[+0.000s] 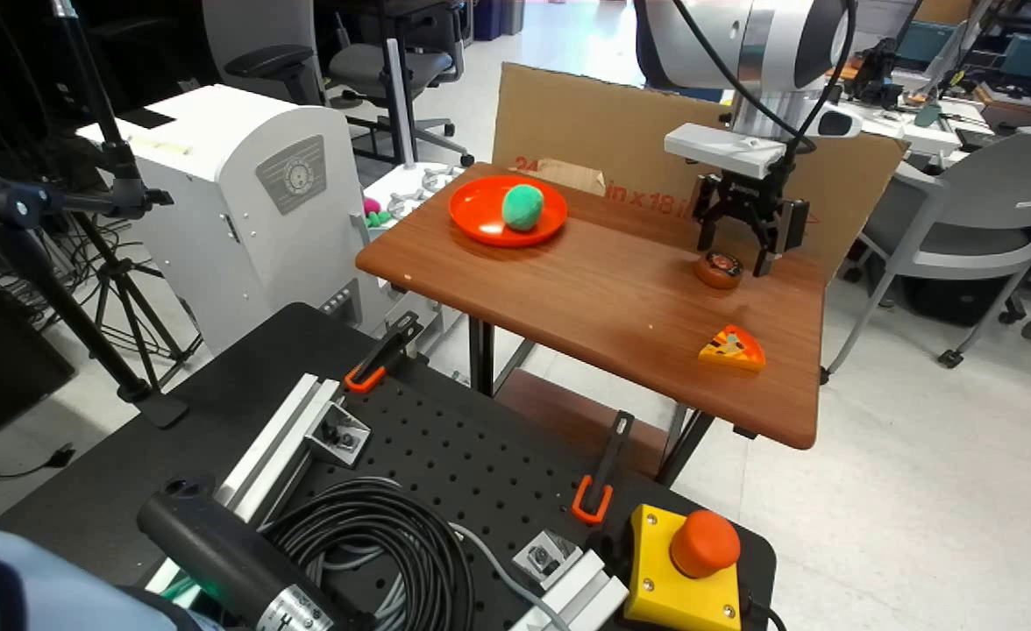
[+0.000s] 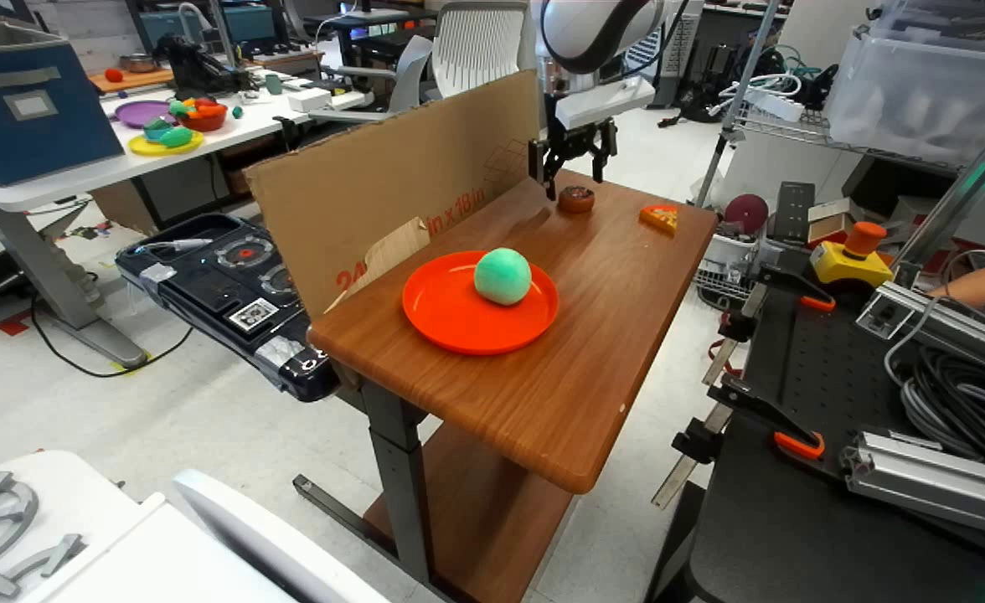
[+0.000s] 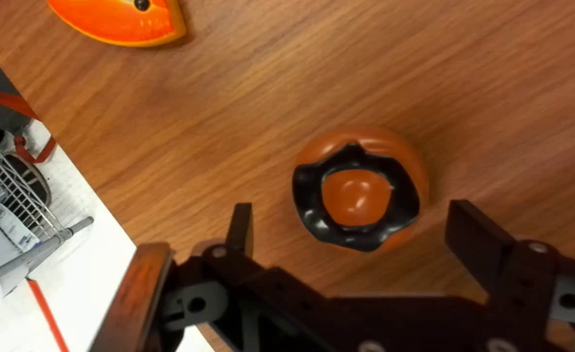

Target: Move the doughnut plush toy

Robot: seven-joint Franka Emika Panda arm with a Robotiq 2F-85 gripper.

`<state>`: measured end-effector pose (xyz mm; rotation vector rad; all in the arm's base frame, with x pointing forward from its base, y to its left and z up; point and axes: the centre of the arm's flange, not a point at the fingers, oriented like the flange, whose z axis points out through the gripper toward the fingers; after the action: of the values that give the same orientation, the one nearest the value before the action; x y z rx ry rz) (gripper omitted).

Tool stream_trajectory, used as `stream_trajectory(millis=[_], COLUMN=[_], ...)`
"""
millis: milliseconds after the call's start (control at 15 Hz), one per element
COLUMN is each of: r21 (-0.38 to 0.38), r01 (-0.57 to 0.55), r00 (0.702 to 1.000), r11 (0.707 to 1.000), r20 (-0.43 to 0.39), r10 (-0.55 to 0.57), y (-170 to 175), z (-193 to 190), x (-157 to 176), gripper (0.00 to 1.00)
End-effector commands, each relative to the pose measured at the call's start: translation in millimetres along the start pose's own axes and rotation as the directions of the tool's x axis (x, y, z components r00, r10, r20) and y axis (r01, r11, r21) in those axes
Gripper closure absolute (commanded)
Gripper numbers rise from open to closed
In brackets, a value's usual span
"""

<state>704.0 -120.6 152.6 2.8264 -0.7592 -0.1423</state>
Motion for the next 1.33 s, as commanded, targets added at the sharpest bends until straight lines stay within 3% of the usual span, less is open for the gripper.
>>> stream_trajectory(millis=[0,67,133,400,600,800,1000,1267], r21=[-0.044,-0.048,-0.051,-0.046,-0.028,-0.014,-0.003,-0.076], r01=[-0.018,-0.018,-0.017,-0.020,0.008,0.135,0.295,0.408], r00=[1.000,0.999,0.999,0.998,0.998,0.989,0.954,0.913], r11=[0.999,0.999,0.999,0.999,1.000,0.991,0.955,0.910], r20=[0.019,0.029,0.038,0.053,0.063,0.069,0.063,0.043], r10=[0.019,0.020,0.019,0.023,-0.006,-0.134,-0.295,-0.406], y=[-9.7,-10.6,-11.8,-15.7,-12.0,-19.2,-33.8,-50.1], z=[10.4,14.0,16.2,7.3,-14.6,-33.1,-31.2,3.2], x=[9.5,8.0,7.0,4.2,-13.5,-66.0,-118.2,-169.0], gripper=[0.00,0.08,0.28,0.55,0.58,0.58,0.58,0.58])
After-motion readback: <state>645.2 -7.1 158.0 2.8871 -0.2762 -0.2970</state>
